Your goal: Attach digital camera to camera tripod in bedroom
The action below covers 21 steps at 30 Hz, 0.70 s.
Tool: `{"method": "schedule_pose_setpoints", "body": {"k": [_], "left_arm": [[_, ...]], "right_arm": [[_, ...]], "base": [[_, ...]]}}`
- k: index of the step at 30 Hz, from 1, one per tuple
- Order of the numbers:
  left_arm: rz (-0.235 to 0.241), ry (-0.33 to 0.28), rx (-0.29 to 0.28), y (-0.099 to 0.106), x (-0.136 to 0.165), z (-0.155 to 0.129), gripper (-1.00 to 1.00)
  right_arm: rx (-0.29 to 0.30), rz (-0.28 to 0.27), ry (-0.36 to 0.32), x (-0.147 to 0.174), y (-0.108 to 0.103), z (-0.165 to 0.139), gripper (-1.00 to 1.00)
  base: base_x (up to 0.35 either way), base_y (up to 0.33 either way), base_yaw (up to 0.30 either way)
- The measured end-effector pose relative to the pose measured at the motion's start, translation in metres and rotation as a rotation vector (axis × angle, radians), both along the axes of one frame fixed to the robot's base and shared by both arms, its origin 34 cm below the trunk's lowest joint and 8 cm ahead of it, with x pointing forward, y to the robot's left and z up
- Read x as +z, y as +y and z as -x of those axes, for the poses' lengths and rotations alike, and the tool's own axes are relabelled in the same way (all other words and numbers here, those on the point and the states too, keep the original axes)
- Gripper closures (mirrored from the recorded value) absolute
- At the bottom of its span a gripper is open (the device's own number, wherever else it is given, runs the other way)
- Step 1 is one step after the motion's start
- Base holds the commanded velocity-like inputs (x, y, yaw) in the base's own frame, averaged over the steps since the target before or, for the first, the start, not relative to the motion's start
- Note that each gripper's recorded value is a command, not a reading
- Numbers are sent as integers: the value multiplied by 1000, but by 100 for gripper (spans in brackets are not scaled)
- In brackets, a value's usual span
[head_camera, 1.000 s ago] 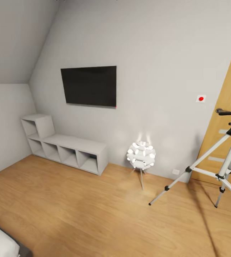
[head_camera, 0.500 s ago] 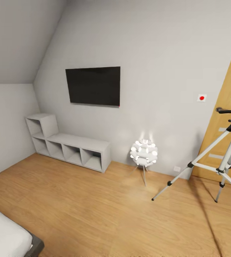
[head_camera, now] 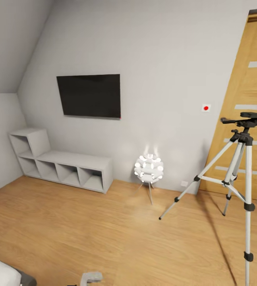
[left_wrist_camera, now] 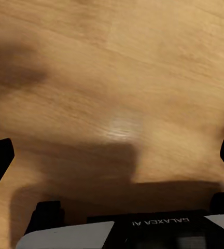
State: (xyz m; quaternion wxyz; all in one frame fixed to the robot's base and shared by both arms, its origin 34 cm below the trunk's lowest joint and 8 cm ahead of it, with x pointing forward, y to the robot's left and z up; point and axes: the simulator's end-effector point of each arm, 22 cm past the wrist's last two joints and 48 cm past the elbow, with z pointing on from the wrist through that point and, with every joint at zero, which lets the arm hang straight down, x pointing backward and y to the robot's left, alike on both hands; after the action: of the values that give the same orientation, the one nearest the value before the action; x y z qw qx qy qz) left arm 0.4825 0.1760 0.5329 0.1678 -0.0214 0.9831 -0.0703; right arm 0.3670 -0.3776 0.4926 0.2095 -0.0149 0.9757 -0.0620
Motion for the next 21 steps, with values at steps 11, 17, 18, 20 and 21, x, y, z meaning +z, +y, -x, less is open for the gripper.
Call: {"method": "schedule_pose_setpoints", "body": {"k": [11, 17, 18, 20, 21], "left_arm": [[45, -106, -2, -40, 47, -52, -100], [38, -133, 9, -40, 49, -53, -100], [36, -134, 10, -40, 47, -51, -100], [33, -158, 21, -38, 45, -47, -100], [33, -159, 21, -38, 45, -47, -100]], "right_arm": [[-47, -35, -129, 39, -55, -40, -100], [-62, -64, -142, 44, -64, -38, -100], [-71, -65, -147, 46, -68, -38, -100], [-181, -66, -192, 57, -99, -39, -100], [-188, -66, -194, 57, -102, -38, -100]], "base": [[0, 1, -262], [0, 0, -265], [0, 0, -266], [0, 0, -259], [0, 0, -257]]}}
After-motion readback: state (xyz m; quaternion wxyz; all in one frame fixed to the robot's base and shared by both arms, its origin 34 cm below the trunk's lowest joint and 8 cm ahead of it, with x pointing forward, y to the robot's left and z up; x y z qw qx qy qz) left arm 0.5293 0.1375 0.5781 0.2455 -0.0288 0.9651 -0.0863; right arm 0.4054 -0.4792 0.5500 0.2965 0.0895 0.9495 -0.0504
